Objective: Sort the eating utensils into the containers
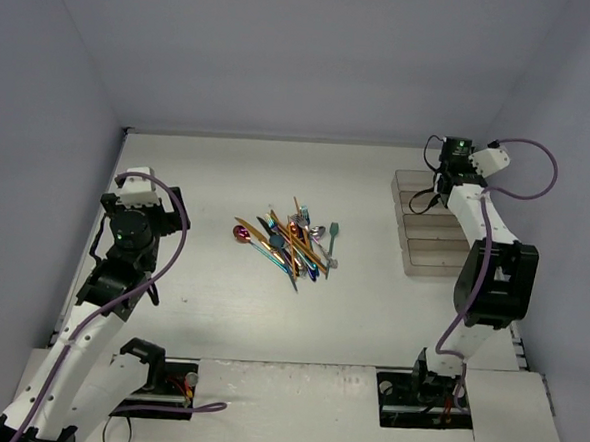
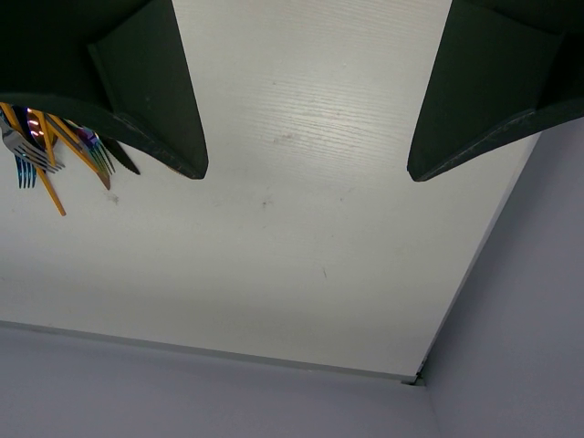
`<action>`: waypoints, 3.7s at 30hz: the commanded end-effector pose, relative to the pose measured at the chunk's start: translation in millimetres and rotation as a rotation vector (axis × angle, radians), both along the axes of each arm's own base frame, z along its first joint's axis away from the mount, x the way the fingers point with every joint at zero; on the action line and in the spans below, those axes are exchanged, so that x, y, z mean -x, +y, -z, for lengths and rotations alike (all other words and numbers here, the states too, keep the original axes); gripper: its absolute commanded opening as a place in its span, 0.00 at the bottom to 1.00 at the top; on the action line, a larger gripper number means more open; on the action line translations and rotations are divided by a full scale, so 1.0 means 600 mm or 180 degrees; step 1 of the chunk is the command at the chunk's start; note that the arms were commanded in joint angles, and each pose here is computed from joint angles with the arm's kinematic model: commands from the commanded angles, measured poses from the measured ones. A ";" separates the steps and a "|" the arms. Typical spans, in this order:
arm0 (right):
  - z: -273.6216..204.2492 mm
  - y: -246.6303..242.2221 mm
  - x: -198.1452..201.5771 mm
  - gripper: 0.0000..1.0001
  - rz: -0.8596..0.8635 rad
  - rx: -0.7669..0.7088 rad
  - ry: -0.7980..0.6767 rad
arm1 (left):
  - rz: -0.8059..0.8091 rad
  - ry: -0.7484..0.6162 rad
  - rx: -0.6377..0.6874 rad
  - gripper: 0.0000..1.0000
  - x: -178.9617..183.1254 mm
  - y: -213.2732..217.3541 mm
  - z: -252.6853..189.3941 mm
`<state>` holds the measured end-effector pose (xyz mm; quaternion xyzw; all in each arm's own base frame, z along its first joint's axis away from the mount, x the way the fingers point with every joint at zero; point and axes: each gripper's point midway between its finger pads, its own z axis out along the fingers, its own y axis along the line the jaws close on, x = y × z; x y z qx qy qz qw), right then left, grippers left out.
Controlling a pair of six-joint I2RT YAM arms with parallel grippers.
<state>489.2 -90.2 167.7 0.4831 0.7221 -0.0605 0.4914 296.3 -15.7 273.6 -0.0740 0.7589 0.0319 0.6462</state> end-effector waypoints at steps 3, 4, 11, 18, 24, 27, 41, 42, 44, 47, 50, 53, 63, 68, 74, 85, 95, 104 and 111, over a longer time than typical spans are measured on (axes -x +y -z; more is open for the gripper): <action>-0.018 -0.030 -0.076 0.00 0.0330 -0.0147 -0.0374 | 0.0033 -0.0247 0.0091 0.90 -0.010 -0.008 -0.035; -0.014 -0.031 -0.086 0.00 0.0349 -0.0162 -0.0388 | 0.0030 -0.0240 0.0086 0.90 -0.010 -0.008 -0.035; 0.014 -0.039 -0.130 0.00 0.0506 -0.0240 -0.0457 | 0.0029 -0.0193 0.0070 0.90 -0.015 -0.009 -0.027; 0.052 -0.048 -0.146 0.00 0.0648 -0.0312 -0.0451 | 0.0063 -0.0157 0.0073 0.90 -0.017 -0.014 -0.022; 0.080 -0.049 -0.157 0.10 0.0636 -0.0354 -0.0384 | 0.0066 -0.0143 0.0069 0.90 -0.019 -0.015 -0.020; 0.082 -0.049 -0.157 0.22 0.0625 -0.0357 -0.0373 | 0.0071 -0.0133 0.0062 0.90 -0.018 -0.015 -0.019; -0.050 0.090 -0.128 0.33 -0.1009 0.0540 0.0047 | 0.0055 -0.0184 0.0070 0.90 -0.015 -0.013 -0.027; -0.047 0.129 -0.115 0.34 -0.1290 0.0660 0.0150 | 0.0054 -0.0186 0.0070 0.90 -0.014 -0.012 -0.027; -0.047 0.194 -0.085 0.35 -0.1738 0.0780 0.0237 | 0.0056 -0.0186 0.0066 0.90 -0.014 -0.012 -0.027; -0.032 0.283 -0.030 0.36 -0.2273 0.0797 0.0312 | 0.0050 -0.0180 0.0058 0.90 -0.015 -0.012 -0.027; -0.024 0.387 0.030 0.36 -0.2820 0.0851 0.0332 | 0.0058 -0.0174 0.0058 0.90 -0.016 -0.013 -0.026; 0.008 0.457 0.095 0.36 -0.3179 0.0891 0.0454 | 0.0072 -0.0179 0.0070 0.90 -0.017 -0.015 -0.026; 0.113 0.621 0.245 0.36 -0.3840 0.0815 0.0786 | 0.0094 -0.0129 0.0063 0.90 -0.023 -0.020 -0.019; 0.129 0.666 0.259 0.34 -0.3935 0.0792 0.0812 | 0.0086 -0.0128 0.0062 0.90 -0.023 -0.019 -0.018; 0.174 0.667 0.254 0.28 -0.3791 0.0882 0.0980 | 0.0143 -0.0149 0.0075 0.90 -0.021 -0.025 -0.020; 0.216 0.661 0.245 0.22 -0.3634 0.0994 0.1135 | 0.0159 -0.0169 0.0079 0.90 -0.019 -0.027 -0.024; 0.173 0.660 0.233 0.00 -0.3543 0.1066 0.0941 | 0.0158 -0.0155 0.0072 0.90 -0.020 -0.027 -0.022; -0.025 0.590 0.155 0.00 -0.2924 0.0892 0.0148 | 0.0146 -0.0144 0.0062 0.90 -0.020 -0.026 -0.021; -0.046 0.347 0.044 0.00 -0.1641 0.0308 0.0010 | 0.0115 -0.0128 0.0027 0.90 -0.019 -0.022 -0.020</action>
